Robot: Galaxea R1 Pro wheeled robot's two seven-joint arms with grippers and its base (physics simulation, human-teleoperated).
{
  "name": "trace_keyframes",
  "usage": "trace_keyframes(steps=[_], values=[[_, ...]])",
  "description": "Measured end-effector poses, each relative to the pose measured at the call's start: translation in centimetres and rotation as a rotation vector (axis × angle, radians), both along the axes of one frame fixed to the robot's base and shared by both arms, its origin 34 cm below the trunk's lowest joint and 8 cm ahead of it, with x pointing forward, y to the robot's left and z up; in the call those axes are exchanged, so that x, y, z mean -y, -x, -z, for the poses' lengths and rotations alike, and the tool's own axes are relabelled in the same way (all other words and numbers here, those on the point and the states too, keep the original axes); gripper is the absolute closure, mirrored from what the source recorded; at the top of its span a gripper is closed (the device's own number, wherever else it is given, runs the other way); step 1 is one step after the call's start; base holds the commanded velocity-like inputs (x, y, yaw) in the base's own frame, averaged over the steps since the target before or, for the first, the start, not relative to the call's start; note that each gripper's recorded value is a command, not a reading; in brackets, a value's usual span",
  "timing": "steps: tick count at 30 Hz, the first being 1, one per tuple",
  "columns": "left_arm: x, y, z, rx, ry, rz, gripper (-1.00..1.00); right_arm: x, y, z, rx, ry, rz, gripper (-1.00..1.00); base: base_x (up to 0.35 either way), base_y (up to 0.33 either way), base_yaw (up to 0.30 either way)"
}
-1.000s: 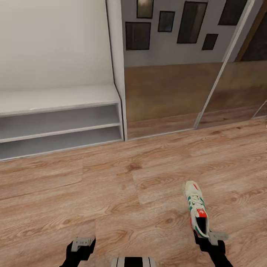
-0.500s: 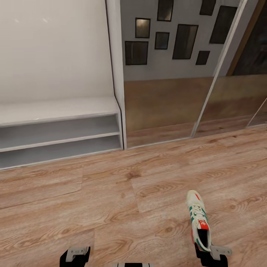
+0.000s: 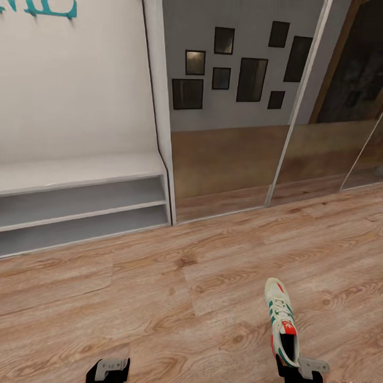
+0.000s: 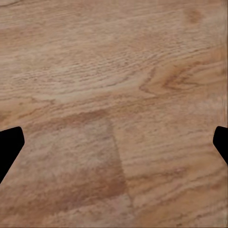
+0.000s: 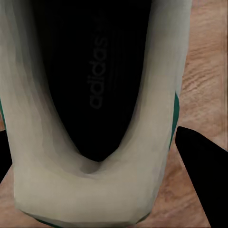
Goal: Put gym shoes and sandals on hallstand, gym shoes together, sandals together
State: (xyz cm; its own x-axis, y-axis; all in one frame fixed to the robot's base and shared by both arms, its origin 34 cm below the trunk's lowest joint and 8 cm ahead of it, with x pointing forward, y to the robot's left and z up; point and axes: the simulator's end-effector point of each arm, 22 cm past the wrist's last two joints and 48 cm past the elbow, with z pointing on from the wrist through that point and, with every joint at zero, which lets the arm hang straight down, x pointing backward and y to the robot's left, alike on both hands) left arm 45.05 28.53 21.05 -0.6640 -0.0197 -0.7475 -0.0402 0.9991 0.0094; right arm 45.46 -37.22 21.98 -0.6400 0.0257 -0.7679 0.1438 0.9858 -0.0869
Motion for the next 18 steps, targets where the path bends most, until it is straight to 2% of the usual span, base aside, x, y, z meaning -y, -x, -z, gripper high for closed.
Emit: trace_keyframes(steps=[18], values=[[0.2, -2.0, -2.9, 0.072, 0.003, 0.002, -1.0, 0.0, -2.0, -3.0, 0.073, 0.0, 0.0, 1.0, 0.0, 0.0, -0.264]])
